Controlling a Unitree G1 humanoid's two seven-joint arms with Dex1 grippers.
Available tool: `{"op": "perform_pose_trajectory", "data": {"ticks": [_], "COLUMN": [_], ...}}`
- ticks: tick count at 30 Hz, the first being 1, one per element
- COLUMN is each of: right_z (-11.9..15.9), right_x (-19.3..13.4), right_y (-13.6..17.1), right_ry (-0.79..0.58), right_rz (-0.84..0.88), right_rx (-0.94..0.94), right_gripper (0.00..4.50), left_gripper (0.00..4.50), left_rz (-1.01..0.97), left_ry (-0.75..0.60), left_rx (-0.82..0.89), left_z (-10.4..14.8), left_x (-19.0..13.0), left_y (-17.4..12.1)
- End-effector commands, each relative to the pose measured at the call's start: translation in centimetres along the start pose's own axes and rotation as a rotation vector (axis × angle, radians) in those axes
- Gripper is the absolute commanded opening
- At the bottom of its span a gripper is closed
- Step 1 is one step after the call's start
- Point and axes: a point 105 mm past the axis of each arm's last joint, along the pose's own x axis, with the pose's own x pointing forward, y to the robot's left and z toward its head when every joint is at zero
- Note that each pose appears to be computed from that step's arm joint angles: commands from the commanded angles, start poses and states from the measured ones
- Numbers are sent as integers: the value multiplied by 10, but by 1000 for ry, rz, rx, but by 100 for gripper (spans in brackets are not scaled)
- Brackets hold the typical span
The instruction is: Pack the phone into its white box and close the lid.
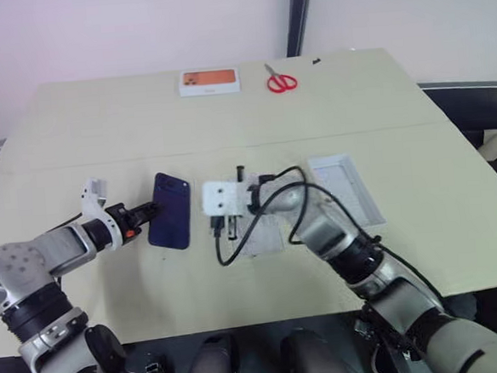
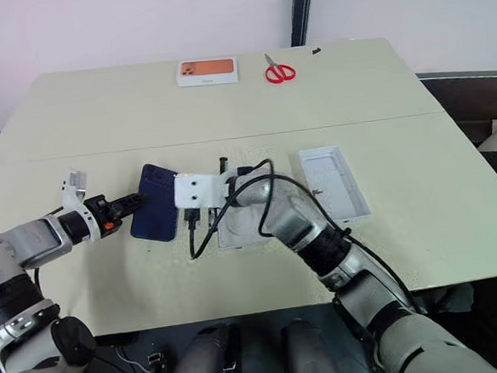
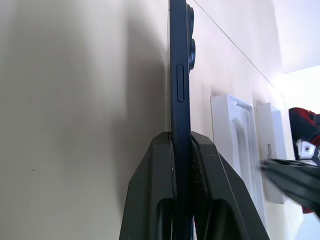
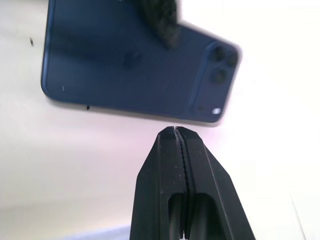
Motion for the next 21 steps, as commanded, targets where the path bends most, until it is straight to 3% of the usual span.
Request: {"op": "perform_pose_trajectory", "data": {"ticks": [1,3,8,15,21], "right_z": [14,7,-29,-52,-59], "right_x": [-32,-45,-79,-99,-100], "right_y": [-11,-14,-25,-28,-26], "right_ry": [-92,-80,21,110,135], "right_rz": [-11,-15,-67,-100,-107], "right_rx": [35,50,116,139,143], "right_gripper": [0,0,0,0,0], "left_gripper": [4,4,4,4,4], "left_rz": [-152,-167,-244,-112,-40], "left_ry": [-112,-109,-46,-14,-3], "left_rx": [36,40,20,-40,-86], "left_z": [25,20,-24,-66,-74], "left_x": [2,11,40,52,50], "left_y": [-45,-57,-96,-96,-91]}}
